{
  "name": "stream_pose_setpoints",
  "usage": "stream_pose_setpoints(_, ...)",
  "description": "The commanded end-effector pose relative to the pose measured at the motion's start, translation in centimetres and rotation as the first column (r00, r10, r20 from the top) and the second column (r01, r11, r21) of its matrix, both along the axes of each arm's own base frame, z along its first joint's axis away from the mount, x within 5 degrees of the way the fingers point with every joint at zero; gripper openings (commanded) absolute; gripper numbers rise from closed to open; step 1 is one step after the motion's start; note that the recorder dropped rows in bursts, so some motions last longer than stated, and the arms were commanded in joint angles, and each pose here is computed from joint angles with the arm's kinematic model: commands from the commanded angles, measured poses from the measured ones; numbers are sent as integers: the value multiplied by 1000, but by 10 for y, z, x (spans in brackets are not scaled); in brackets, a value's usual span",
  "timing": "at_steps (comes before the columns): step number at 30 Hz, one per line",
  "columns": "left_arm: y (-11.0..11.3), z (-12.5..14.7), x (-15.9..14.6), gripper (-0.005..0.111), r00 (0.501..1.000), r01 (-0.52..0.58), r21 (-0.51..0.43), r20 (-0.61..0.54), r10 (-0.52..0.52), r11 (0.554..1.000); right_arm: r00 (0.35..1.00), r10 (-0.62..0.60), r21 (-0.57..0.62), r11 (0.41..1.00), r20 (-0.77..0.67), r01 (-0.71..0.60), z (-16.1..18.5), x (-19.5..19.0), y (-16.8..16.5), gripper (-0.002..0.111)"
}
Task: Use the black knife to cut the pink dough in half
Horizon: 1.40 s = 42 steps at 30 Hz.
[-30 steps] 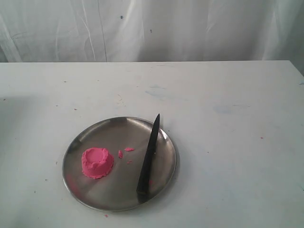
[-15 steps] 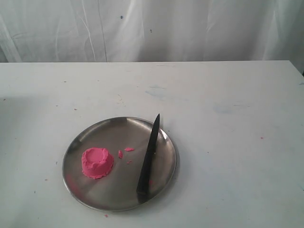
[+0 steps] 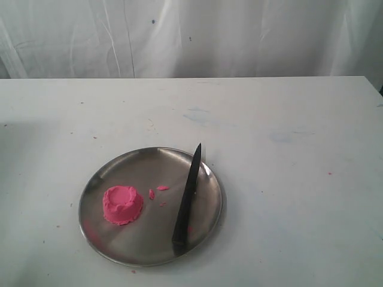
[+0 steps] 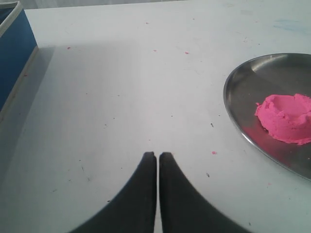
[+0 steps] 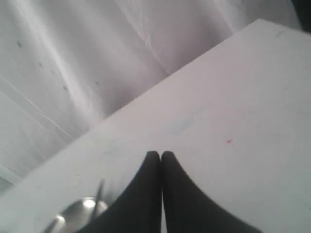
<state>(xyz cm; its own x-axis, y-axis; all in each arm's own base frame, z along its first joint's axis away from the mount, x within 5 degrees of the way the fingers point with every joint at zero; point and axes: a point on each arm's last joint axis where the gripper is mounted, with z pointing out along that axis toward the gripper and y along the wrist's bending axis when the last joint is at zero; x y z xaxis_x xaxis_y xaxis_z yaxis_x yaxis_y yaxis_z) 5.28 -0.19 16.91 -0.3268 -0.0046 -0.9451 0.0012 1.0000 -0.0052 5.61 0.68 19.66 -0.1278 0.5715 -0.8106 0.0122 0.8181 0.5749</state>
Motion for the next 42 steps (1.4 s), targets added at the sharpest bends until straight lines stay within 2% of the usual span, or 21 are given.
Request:
stream_pose_setpoints(1, 0, 0, 0, 9, 1000, 2, -1, 3, -2, 1000, 998, -36, 170, 985, 60, 25, 5, 0, -1, 0)
stream_pose_setpoints(9, 0, 0, 0, 9, 1000, 2, 15, 5, -2, 1000, 956, -156, 209, 972, 250, 104, 23, -1, -12, 0)
stream_pose_setpoints(13, 1, 2, 1, 9, 1000, -2, 37, 25, 1, 999, 901, -257, 400, 910, 350, 104, 34, -4, -20, 0)
stream_pose_setpoints(16, 1, 2, 1, 9, 1000, -2, 37, 25, 1, 999, 838, -325, 567, 823, 439, 22, 53, -11, -25, 0)
stream_pose_setpoints(18, 1, 2, 1, 9, 1000, -2, 37, 25, 1, 999, 780, -363, 660, 747, 510, -83, 69, -18, -28, 0)
stream_pose_setpoints(20, 1, 2, 1, 9, 1000, -2, 37, 25, 1, 999, 707, -395, 695, 694, 587, -189, 86, -27, -31, 0)
stream_pose_setpoints(22, 1, 2, 1, 9, 1000, -2, 37, 25, 1, 999, 609, -428, 694, 653, 668, -303, 104, -38, -34, 0)
stream_pose_setpoints(24, 1, 2, 1, 9, 1000, -2, 37, 25, 1, 999, 483, -453, 652, 634, 749, -416, 124, -54, -36, 0)
stream_pose_setpoints(26, 1, 2, 1, 9, 1000, -2, 37, 25, 1, 999, 338, -432, 548, 678, 836, -489, 147, -73, -34, 0)
stream_pose_setpoints(28, 1, 2, 1, 9, 1000, -2, 37, 25, 1, 999, 239, -375, 444, 744, 896, -499, 167, -89, -29, 0)
stream_pose_setpoints(30, 1, 2, 1, 9, 1000, -2, 37, 25, 1, 999, 161, -251, 297, 858, 954, -419, 190, -106, -18, 0)
stream_pose_setpoints(31, 1, 2, 1, 9, 1000, -2, 37, 25, 1, 999, 131, -166, 200, 930, 977, -308, 201, -115, -11, 0)
stream_pose_setpoints(32, 1, 2, 1, 9, 1000, -2, 37, 25, 1, 999, 151, -73, 95, 985, 986, -145, 210, -119, -3, 0)
stream_pose_setpoints(33, 1, 2, 1, 9, 1000, -2, 37, 25, 1, 999, 184, 28, -37, 998, 983, 46, 217, -121, 4, 0)
stream_pose_setpoints(34, 1, 2, 1, 9, 1000, -2, 37, 25, 1, 999, 261, 94, -146, 971, 961, 188, 222, -116, 8, 0)
stream_pose_setpoints(35, 1, 2, 1, 9, 1000, -2, 37, 25, 1, 999, 397, 149, -300, 887, 906, 351, 226, -106, 10, 0)
stream_pose_setpoints(36, 1, 2, 1, 9, 1000, -2, 37, 25, 1, 999, 494, 157, -391, 822, 855, 414, 226, -94, 9, 0)
stream_pose_setpoints(38, 1, 2, 1, 9, 1000, -2, 37, 25, 1, 999, 698, 89, -552, 687, 710, 474, 220, -63, 0, 0)
stream_pose_setpoints(40, 1, 2, 1, 9, 1000, -2, 37, 25, 1, 999, 833, -43, -658, 591, 552, 467, 209, -37, -14, 0)
stream_pose_setpoints(42, 1, 2, 1, 9, 1000, -2, 37, 25, 1, 999, 908, -187, -768, 485, 375, 418, 194, -15, -28, 0)
